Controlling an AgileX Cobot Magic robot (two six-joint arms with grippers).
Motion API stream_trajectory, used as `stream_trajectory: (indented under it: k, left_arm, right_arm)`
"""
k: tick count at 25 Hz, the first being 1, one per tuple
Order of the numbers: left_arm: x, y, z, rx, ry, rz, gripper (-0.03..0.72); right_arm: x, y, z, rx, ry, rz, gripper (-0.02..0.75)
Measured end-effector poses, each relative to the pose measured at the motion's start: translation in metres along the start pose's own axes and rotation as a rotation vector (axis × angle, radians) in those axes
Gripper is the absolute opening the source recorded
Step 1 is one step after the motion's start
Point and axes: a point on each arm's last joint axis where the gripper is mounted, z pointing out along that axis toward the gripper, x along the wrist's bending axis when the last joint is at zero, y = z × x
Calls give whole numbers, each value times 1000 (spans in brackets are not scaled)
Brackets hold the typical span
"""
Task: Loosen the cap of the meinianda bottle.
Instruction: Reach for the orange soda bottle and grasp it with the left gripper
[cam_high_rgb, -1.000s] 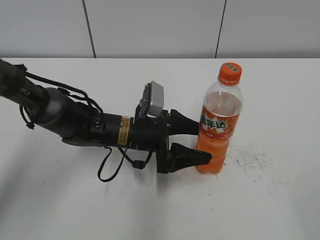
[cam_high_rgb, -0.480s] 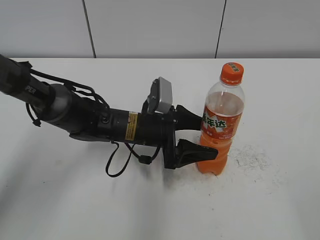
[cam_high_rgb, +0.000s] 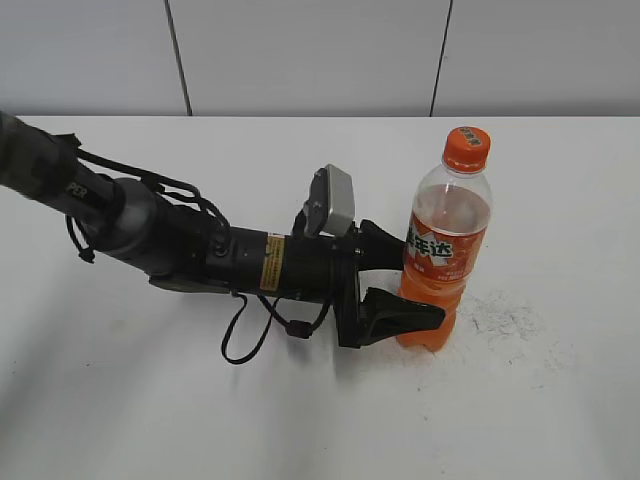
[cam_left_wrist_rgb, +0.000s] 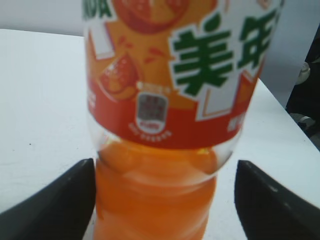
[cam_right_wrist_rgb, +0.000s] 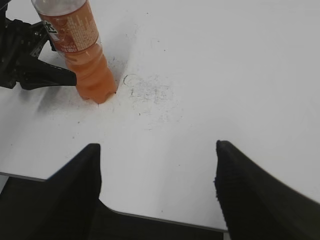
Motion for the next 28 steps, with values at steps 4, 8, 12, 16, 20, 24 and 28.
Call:
stream_trajectory:
  k: [4, 8, 12, 16, 20, 24, 28]
  left_arm:
    - [2, 2, 4, -8, -3, 14, 671]
    - [8, -2, 13, -15, -9, 3, 671]
    - [8, -3, 20, -15, -19, 4, 670]
    - [6, -4, 26, 7, -3, -2, 668]
    - [6, -5, 27, 20, 9, -5, 661]
    - [6, -6, 27, 31, 16, -5, 624]
    - [6, -6, 27, 32, 16, -5, 549]
  right_arm:
    - [0, 0, 0, 0, 0, 0, 525]
    - [0, 0, 0, 0, 0, 0, 525]
    - [0, 0, 0, 0, 0, 0, 525]
    - [0, 0, 0, 0, 0, 0, 525]
    - [0, 0, 0, 0, 0, 0, 525]
    - [0, 0, 0, 0, 0, 0, 525]
    - [0, 0, 0, 1, 0, 0, 525]
